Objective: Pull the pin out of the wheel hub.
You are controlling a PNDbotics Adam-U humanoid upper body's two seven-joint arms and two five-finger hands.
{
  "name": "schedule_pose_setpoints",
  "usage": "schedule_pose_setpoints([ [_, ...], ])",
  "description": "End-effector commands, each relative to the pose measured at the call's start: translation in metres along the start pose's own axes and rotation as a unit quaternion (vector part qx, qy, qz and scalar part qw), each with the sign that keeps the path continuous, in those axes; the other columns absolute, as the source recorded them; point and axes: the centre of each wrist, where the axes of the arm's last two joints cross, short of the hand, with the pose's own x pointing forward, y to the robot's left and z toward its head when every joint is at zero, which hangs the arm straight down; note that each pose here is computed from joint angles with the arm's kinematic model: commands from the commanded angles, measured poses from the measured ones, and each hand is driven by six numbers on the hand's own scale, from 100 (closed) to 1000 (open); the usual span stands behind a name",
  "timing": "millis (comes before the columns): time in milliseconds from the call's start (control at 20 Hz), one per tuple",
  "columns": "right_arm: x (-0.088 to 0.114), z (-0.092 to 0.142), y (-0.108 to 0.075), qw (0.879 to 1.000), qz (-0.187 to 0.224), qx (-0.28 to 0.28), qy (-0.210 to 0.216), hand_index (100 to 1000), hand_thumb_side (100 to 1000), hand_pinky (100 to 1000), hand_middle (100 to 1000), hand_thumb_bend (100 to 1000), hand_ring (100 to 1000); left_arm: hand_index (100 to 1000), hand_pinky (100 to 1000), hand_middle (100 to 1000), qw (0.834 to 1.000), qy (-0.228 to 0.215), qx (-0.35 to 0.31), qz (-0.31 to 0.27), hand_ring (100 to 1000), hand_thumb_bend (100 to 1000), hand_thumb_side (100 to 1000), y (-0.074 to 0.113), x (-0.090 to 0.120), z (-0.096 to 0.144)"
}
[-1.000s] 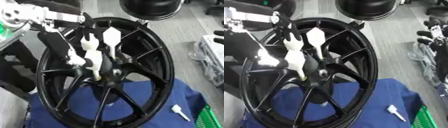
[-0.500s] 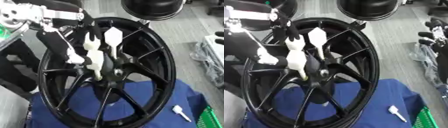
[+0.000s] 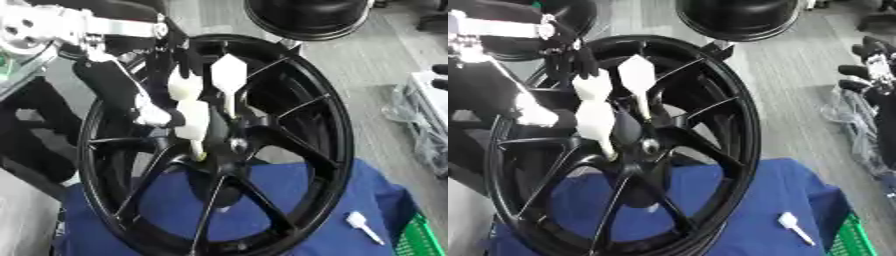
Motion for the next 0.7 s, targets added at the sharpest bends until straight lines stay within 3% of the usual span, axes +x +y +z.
schedule_pose_setpoints([
  [50, 0.0073, -0.0039, -0.0041, 1.000, 0.013, 0.004, -0.014, 901, 746, 781, 850, 100, 786, 801, 657, 732, 1.000, 0.015, -0.003, 0.000, 704, 418, 265, 0.0049, -0.0015, 0.0032],
  [700, 0.0073, -0.0040, -0.0038, 1.000, 0.013, 0.006, -0.014, 902, 747, 781, 851, 100, 786, 781, 628, 724, 0.999, 0.026, -0.016, 0.025, 690, 423, 278, 0.0009, -0.0049, -0.0062],
])
